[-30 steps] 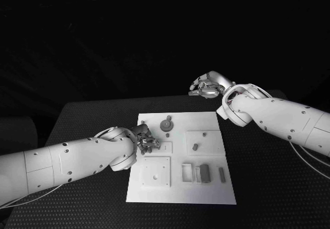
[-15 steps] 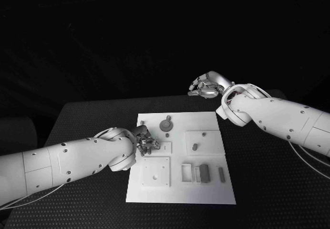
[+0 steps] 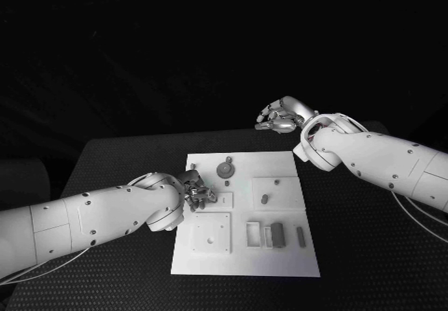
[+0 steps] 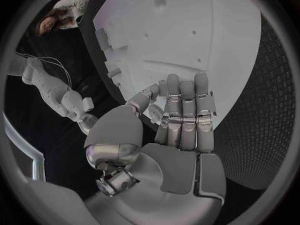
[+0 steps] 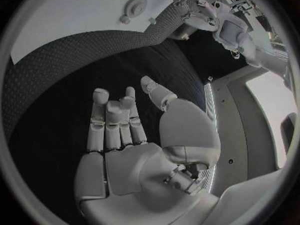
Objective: Assemble the parts on the task board
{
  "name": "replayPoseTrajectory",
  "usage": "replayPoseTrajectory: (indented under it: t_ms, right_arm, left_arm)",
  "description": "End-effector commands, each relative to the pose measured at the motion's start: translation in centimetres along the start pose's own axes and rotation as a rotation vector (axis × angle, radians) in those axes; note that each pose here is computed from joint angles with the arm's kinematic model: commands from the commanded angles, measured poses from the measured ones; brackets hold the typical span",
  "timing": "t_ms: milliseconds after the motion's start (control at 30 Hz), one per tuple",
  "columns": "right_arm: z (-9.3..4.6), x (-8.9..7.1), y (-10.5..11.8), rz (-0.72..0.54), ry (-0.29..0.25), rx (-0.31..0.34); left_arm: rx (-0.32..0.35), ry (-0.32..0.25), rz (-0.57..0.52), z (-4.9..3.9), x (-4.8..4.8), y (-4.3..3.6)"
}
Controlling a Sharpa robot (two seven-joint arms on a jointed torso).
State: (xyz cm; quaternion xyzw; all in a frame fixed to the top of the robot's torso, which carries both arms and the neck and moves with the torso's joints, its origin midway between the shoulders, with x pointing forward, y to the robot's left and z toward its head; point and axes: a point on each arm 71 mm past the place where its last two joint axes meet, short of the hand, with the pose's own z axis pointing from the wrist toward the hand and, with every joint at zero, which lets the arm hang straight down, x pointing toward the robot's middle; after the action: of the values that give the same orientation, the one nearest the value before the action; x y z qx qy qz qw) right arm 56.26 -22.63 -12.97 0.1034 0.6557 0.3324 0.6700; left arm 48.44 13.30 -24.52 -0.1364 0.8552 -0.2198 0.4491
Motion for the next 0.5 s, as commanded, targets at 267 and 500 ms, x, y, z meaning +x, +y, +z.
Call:
replayPoseTrajectory:
  t_ms: [267,500]
  right_arm:
    - [0.09,0.18,0.20,0.003,0.015,-0.011]
    - [0.09,0.20,0.18,0.003,0.017,-0.010]
  left_arm:
    - [-0.026,0.040,0.031,0.55,0.39,-0.08]
    - [-0.026,0.049,0.059,0.78,0.43,-0.26]
